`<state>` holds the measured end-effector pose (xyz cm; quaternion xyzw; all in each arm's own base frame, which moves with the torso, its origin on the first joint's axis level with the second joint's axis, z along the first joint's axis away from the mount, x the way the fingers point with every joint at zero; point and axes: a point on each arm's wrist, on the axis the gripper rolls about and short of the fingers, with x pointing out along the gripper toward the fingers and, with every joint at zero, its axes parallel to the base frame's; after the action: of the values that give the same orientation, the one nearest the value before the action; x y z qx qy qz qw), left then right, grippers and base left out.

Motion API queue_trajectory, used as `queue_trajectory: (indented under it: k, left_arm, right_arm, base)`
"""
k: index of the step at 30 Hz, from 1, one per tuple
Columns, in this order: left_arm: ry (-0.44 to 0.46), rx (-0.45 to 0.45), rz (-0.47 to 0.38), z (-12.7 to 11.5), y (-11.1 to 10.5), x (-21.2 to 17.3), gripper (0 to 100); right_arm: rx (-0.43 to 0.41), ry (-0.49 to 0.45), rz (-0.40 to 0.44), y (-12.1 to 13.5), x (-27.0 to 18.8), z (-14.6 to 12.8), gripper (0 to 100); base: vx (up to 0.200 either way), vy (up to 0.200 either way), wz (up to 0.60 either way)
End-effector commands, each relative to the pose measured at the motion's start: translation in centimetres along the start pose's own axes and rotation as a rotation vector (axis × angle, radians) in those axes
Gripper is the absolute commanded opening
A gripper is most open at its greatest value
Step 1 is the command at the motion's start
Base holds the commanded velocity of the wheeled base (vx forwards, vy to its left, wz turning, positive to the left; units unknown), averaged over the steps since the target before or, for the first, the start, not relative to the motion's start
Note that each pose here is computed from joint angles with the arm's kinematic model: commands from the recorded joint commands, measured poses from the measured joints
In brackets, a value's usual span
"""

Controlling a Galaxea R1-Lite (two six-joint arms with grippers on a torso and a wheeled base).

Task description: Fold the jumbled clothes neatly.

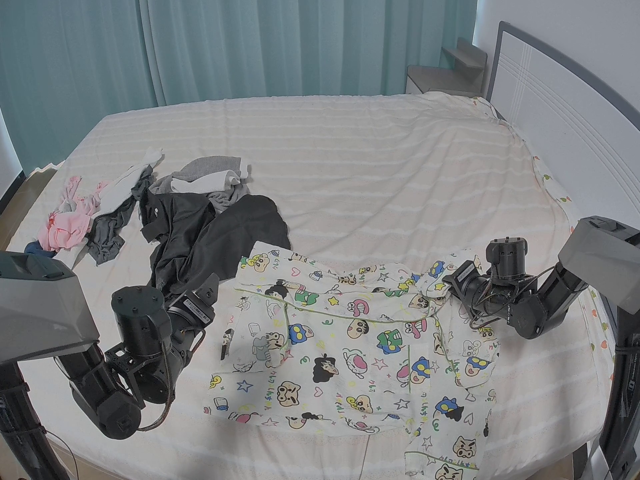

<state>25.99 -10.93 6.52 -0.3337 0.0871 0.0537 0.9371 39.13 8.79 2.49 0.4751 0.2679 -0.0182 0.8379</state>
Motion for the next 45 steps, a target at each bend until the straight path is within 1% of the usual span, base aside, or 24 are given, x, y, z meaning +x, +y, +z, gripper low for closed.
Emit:
queue_trajectory:
  k: [1, 6, 11, 13, 14, 15, 17, 19, 21, 22, 24, 28, 29, 30, 31, 32, 33, 36, 38, 40, 41, 43, 44, 45]
  left_arm:
    - [-0.001, -0.002, 0.000, 0.0, 0.0, 0.0, 100]
    - [0.000, -0.001, 0.003, 0.0, 0.1, 0.1, 100]
    - [0.000, 0.000, 0.007, -0.1, 0.2, 0.1, 100]
    - [0.000, 0.000, 0.009, 0.0, 0.2, 0.2, 100]
    - [-0.001, 0.000, 0.009, 0.0, 0.2, 0.2, 100]
    - [0.000, 0.001, 0.012, 0.0, 0.3, 0.2, 100]
    - [0.001, 0.002, 0.013, -0.1, 0.3, 0.2, 100]
    - [0.001, 0.000, 0.013, -0.1, 0.3, 0.2, 100]
    - [0.002, 0.001, 0.016, -0.1, 0.3, 0.2, 100]
    - [0.006, 0.004, 0.019, -0.2, 0.4, 0.2, 100]
    - [0.008, 0.007, 0.021, -0.3, 0.5, 0.2, 100]
    - [0.002, 0.004, 0.018, -0.3, 0.5, 0.2, 100]
    - [0.000, 0.002, 0.016, -0.3, 0.5, 0.2, 100]
    - [-0.002, 0.001, 0.014, -0.3, 0.5, 0.3, 100]
    - [-0.002, 0.001, 0.014, -0.3, 0.5, 0.3, 100]
    - [-0.005, 0.002, 0.011, -0.5, 0.6, 0.3, 100]
    - [-0.007, 0.007, 0.009, -0.8, 0.9, 0.4, 100]
    - [-0.011, 0.007, 0.005, -0.9, 1.0, 0.4, 100]
    - [-0.008, 0.011, 0.008, -1.0, 1.0, 0.5, 100]
    - [-0.010, 0.009, 0.006, -0.9, 1.0, 0.4, 100]
    - [-0.010, 0.009, 0.006, -0.9, 1.0, 0.4, 100]
    - [-0.011, 0.008, 0.003, -0.9, 0.9, 0.4, 100]
    - [-0.010, 0.009, 0.004, -0.9, 0.9, 0.4, 100]
    - [-0.010, 0.009, 0.004, -0.9, 0.9, 0.4, 100]
  right_arm:
    - [-0.015, -0.033, 0.039, 1.2, -0.3, 0.9, 0]
    - [-0.061, -0.062, 0.098, 3.1, -0.4, 1.6, 0]
    - [-0.167, -0.106, 0.175, 5.4, 0.4, 2.4, 0]
    - [-0.227, -0.119, 0.198, 6.0, 1.1, 2.6, 0]
    - [-0.262, -0.127, 0.208, 6.2, 1.6, 2.6, 0]
    - [-0.316, -0.139, 0.216, 6.3, 2.4, 2.7, 0]
    - [-0.331, -0.138, 0.217, 6.3, 2.6, 2.6, 0]
    - [-0.405, -0.143, 0.225, 6.2, 3.7, 2.6, 0]
    - [-0.449, -0.152, 0.229, 6.1, 4.4, 2.7, 0]
    - [-0.488, -0.168, 0.237, 6.3, 4.9, 2.9, 0]
    - [-0.526, -0.197, 0.251, 6.6, 5.5, 3.5, 0]
    - [-0.543, -0.219, 0.278, 7.5, 6.3, 3.9, 0]
    - [-0.553, -0.211, 0.269, 7.2, 6.7, 3.8, 100]
    - [-0.579, -0.212, 0.261, 7.0, 7.2, 3.7, 100]
    - [-0.579, -0.212, 0.261, 7.0, 7.2, 3.7, 100]
    - [-0.614, -0.227, 0.259, 6.7, 7.9, 3.8, 100]
    - [-0.624, -0.249, 0.259, 6.5, 8.4, 4.2, 100]
    - [-0.621, -0.259, 0.266, 6.7, 8.3, 4.4, 100]
    - [-0.617, -0.287, 0.281, 7.1, 8.0, 4.8, 100]
    - [-0.596, -0.343, 0.283, 7.6, 7.5, 5.9, 100]
    - [-0.596, -0.343, 0.283, 7.6, 7.5, 5.9, 100]
    - [-0.540, -0.376, 0.288, 8.2, 7.0, 7.0, 100]
    - [-0.504, -0.353, 0.271, 7.9, 7.0, 7.2, 100]
    - [-0.502, -0.335, 0.257, 7.7, 7.1, 7.0, 100]
  base:
    - [0.000, 0.000, 0.00]
    - [0.000, 0.000, 0.00]
    - [0.000, 0.000, 0.00]
    - [0.000, 0.000, 0.00]
    - [0.000, 0.000, 0.00]
    - [0.000, 0.000, 0.00]
    - [0.000, 0.000, 0.00]
    - [0.000, 0.000, 0.00]
    - [0.000, 0.000, 0.00]
    - [0.000, 0.000, 0.00]
    - [0.000, 0.000, 0.00]
    - [0.000, 0.000, 0.00]
    - [0.000, 0.000, 0.00]
    - [0.000, 0.000, 0.00]
    - [0.000, 0.000, 0.00]
    - [0.000, 0.000, 0.00]
    - [0.000, 0.000, 0.00]
    - [0.000, 0.000, 0.00]
    - [0.000, 0.000, 0.00]
    - [0.000, 0.000, 0.00]
    - [0.000, 0.000, 0.00]
    - [0.000, 0.000, 0.00]
    - [0.000, 0.000, 0.00]
    - [0.000, 0.000, 0.00]
